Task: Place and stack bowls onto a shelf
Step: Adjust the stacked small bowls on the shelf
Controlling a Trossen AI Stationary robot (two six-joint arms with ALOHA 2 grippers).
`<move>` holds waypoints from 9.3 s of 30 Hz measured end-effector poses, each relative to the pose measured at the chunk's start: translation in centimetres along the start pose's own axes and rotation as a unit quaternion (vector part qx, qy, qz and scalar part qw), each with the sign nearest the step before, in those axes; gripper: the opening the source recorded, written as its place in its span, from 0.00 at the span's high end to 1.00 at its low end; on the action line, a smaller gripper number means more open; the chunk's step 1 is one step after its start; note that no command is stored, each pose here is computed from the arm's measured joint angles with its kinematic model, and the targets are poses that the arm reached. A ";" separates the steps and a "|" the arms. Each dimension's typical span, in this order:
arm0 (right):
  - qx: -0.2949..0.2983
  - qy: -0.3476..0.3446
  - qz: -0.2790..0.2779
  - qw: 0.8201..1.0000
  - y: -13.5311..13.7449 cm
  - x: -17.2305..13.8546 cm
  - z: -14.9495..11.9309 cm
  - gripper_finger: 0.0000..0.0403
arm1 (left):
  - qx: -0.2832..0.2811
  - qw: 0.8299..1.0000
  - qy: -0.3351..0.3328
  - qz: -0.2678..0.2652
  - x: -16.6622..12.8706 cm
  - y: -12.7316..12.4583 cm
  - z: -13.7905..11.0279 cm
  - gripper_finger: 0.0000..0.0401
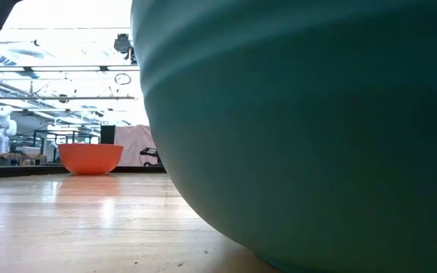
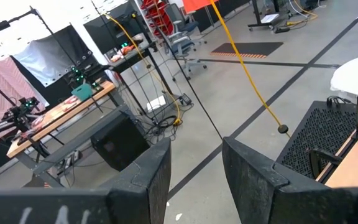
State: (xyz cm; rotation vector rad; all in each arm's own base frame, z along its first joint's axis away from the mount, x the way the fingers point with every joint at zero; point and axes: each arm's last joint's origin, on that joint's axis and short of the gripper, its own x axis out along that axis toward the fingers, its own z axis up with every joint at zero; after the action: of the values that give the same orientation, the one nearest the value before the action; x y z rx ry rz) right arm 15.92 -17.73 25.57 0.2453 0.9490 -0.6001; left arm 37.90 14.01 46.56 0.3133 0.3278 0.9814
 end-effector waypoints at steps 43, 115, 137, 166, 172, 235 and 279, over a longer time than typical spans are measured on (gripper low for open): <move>0.197 -0.185 -0.222 0.937 1.2 -13.8 -5.8 0.72 | 0.009 1.000 0.029 -0.009 0.0 -0.2 -0.7 0.63; 0.384 -0.256 -0.291 0.838 2.7 -18.7 -13.8 0.72 | 0.134 0.941 -0.097 -0.293 2.9 -9.8 -2.7 0.63; 0.441 -0.212 -0.359 0.795 1.6 -16.8 -11.4 0.72 | 0.134 0.944 -0.074 -0.293 3.0 -9.9 -3.1 0.63; 0.327 -0.110 -0.122 0.931 -1.2 -7.5 -6.5 0.72 | 0.130 0.943 -0.048 -0.302 2.9 -9.9 -3.6 0.63; 0.297 -0.082 -0.132 0.942 -1.2 -7.0 -6.6 0.72 | 0.130 0.947 -0.044 -0.292 3.2 -9.6 -3.6 0.63; 0.510 -0.046 -0.295 0.807 0.3 -11.6 -12.0 0.72 | 0.091 0.905 -0.075 -0.408 9.5 -14.6 -9.1 0.63; 0.492 0.009 -0.246 0.835 -4.9 -4.6 -11.0 0.72 | 0.089 0.904 -0.062 -0.413 9.4 -14.7 -9.3 0.63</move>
State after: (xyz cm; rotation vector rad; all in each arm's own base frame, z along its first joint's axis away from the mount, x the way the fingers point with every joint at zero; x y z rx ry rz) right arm 3.51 -15.08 23.37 0.9435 0.6358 -1.5579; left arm 50.09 15.40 31.04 0.3568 0.3866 0.0921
